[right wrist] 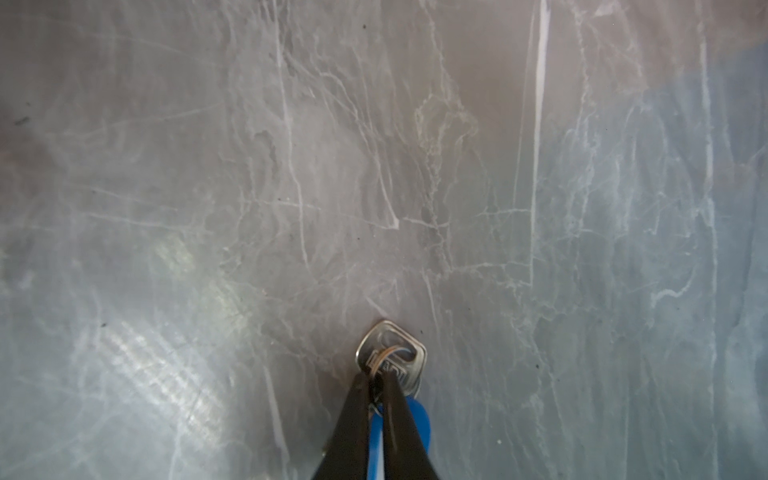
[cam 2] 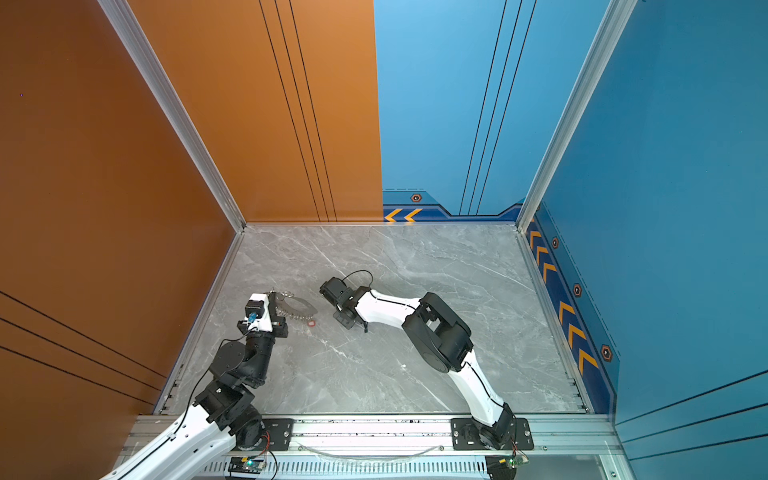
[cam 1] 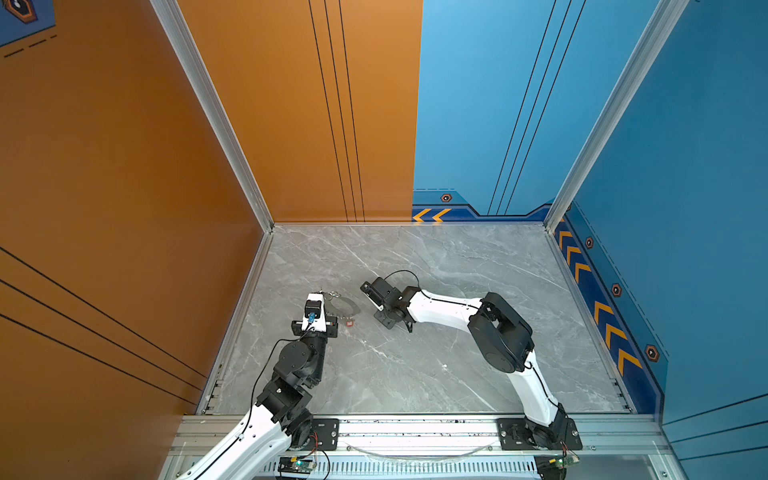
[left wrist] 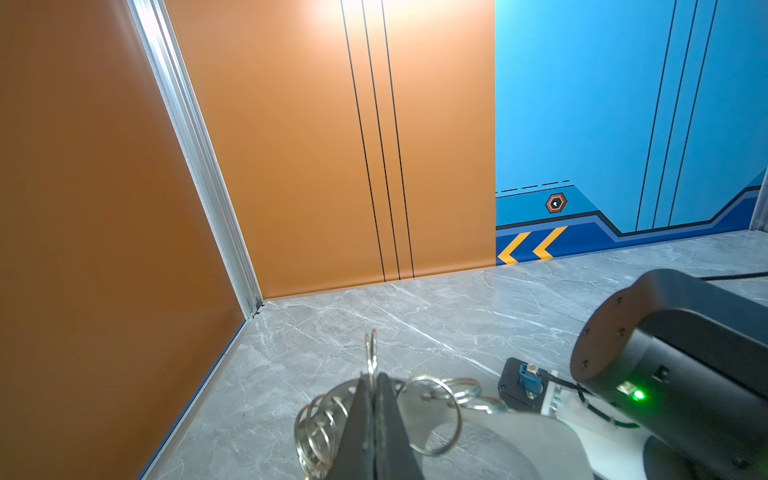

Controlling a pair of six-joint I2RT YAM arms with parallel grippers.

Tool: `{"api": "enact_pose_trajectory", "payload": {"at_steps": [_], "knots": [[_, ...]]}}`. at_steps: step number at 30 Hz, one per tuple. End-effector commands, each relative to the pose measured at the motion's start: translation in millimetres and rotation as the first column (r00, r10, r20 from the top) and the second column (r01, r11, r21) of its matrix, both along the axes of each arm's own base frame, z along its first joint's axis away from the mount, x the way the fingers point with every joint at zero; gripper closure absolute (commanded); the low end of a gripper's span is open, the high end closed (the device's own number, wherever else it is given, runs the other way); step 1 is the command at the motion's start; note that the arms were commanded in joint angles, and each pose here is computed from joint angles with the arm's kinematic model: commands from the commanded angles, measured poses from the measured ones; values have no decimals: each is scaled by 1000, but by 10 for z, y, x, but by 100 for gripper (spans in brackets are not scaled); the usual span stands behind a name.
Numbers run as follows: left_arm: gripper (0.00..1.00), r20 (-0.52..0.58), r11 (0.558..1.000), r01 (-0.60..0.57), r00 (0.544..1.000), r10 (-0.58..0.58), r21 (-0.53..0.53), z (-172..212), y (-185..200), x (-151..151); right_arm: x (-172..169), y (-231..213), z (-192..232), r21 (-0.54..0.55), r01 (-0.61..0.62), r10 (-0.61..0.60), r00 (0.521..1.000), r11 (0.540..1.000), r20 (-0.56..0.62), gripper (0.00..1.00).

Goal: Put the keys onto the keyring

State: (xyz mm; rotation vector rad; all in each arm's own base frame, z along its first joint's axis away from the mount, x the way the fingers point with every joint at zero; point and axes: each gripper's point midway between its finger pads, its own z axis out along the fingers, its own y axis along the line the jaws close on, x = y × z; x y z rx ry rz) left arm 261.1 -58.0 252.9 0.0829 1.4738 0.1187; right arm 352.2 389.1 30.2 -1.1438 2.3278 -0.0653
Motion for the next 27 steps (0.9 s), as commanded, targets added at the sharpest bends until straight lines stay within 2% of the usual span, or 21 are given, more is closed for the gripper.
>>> {"api": "enact_pose_trajectory", "payload": {"at_steps": [1,10,13,21,27], "knots": [[100,31,999,10,999,-9,-36,69,4,1,-9,-2,137,-2,0,0,1000,1000,9,94],[100,21,999,13,1000,-13,-34,41,-1,25,-89,-42,375,40,-16,15,1000,999,15,100],[100,16,999,21,1000,-20,-33,20,-15,30,-162,-72,490,96,-8,9,1000,995,-10,100],[100,9,999,25,1000,-25,-33,5,-23,48,-426,-198,379,216,62,-21,982,974,-187,100],[100,4,999,28,1000,-28,-39,-16,-26,55,-553,-302,311,297,125,-41,961,947,-275,100]]}}
